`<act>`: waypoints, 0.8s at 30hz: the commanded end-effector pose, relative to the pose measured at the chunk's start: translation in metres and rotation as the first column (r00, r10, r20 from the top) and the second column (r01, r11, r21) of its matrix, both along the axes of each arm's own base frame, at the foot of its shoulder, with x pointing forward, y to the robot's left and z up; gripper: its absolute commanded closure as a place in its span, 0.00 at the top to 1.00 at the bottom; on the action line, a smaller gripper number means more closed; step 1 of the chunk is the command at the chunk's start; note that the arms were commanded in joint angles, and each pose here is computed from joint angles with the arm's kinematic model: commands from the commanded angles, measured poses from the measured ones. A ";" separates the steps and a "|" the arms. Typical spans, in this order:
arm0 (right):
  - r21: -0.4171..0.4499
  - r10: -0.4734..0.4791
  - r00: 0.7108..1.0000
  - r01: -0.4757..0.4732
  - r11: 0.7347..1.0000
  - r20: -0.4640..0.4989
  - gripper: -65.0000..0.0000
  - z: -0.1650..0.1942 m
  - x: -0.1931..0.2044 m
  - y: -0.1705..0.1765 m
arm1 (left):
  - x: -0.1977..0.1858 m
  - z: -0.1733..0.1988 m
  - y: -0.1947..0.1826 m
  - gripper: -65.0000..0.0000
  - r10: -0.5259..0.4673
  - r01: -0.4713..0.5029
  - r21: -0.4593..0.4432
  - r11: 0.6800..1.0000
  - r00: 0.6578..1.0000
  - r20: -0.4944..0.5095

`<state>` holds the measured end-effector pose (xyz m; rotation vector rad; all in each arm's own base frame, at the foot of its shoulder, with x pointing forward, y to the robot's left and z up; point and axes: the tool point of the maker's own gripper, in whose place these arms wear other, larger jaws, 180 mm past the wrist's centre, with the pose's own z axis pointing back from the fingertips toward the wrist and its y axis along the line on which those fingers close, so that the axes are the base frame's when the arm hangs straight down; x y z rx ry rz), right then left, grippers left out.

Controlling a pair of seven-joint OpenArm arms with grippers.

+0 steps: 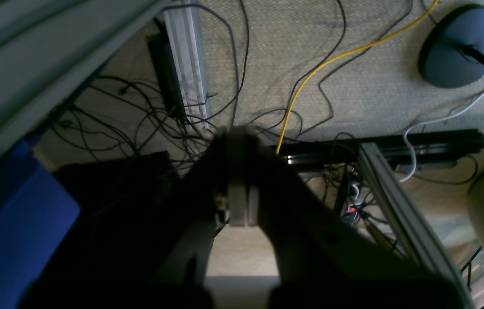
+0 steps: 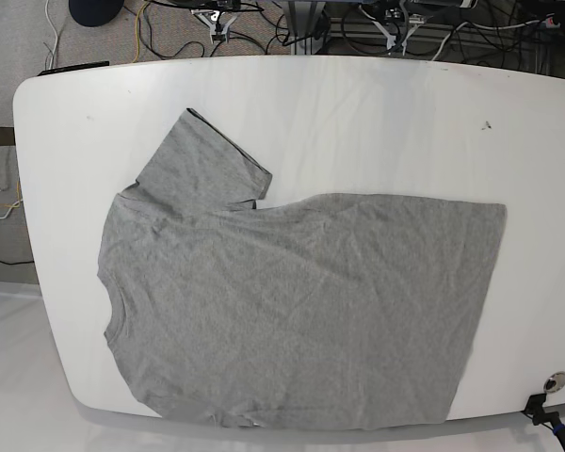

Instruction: Fold the T-shirt properly

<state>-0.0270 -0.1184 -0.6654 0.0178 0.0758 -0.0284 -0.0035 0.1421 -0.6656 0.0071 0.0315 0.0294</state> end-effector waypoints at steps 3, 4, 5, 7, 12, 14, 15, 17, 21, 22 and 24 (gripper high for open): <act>0.019 0.007 0.999 -0.008 1.000 0.046 0.00 0.000 0.015 0.007 | 0.010 0.000 0.002 0.00 -0.005 0.005 -0.004 1.000 0.999 0.036; 0.021 0.008 0.999 -0.009 1.000 0.043 0.00 0.000 0.013 0.007 | 0.009 0.000 0.002 0.00 0.000 0.000 -0.005 1.000 0.999 0.038; 0.019 0.006 0.999 -0.007 1.000 0.041 0.00 0.000 0.011 0.008 | 0.008 0.000 0.003 0.00 -0.005 0.005 -0.002 1.000 0.999 0.033; 0.018 0.009 0.999 -0.010 1.000 0.045 0.00 0.000 0.012 0.007 | 0.008 0.000 0.003 0.00 -0.001 0.001 -0.002 1.000 0.999 0.034; 0.019 0.010 0.999 -0.011 1.000 0.040 0.00 0.000 0.010 0.007 | 0.009 0.000 0.003 0.00 0.002 -0.002 -0.002 1.000 0.999 0.038; 0.019 0.015 0.999 -0.016 1.000 0.039 0.00 0.000 0.008 0.007 | 0.008 0.000 0.003 0.00 -0.003 0.003 -0.001 1.000 0.999 0.033; 0.015 0.013 0.999 -0.013 1.000 0.044 0.00 0.000 0.010 0.005 | 0.009 0.000 0.003 0.00 -0.002 0.002 -0.003 1.000 0.999 0.038; 0.017 0.016 0.999 -0.016 1.000 0.041 0.00 0.000 0.009 0.006 | 0.009 0.000 0.003 0.00 0.000 0.000 -0.003 1.000 0.999 0.037; 0.018 0.012 0.999 -0.013 1.000 0.044 0.00 0.000 0.010 0.006 | 0.009 0.000 0.005 0.00 -0.005 0.005 0.003 1.000 0.999 0.038; 0.016 0.012 0.999 -0.012 1.000 0.045 0.00 0.000 0.011 0.005 | 0.008 0.000 0.005 0.00 -0.007 0.007 0.002 1.000 0.999 0.035; 0.016 0.012 0.999 -0.013 1.000 0.040 0.00 0.000 0.008 0.005 | 0.007 0.000 0.004 0.00 -0.007 0.007 -0.002 1.000 0.999 0.033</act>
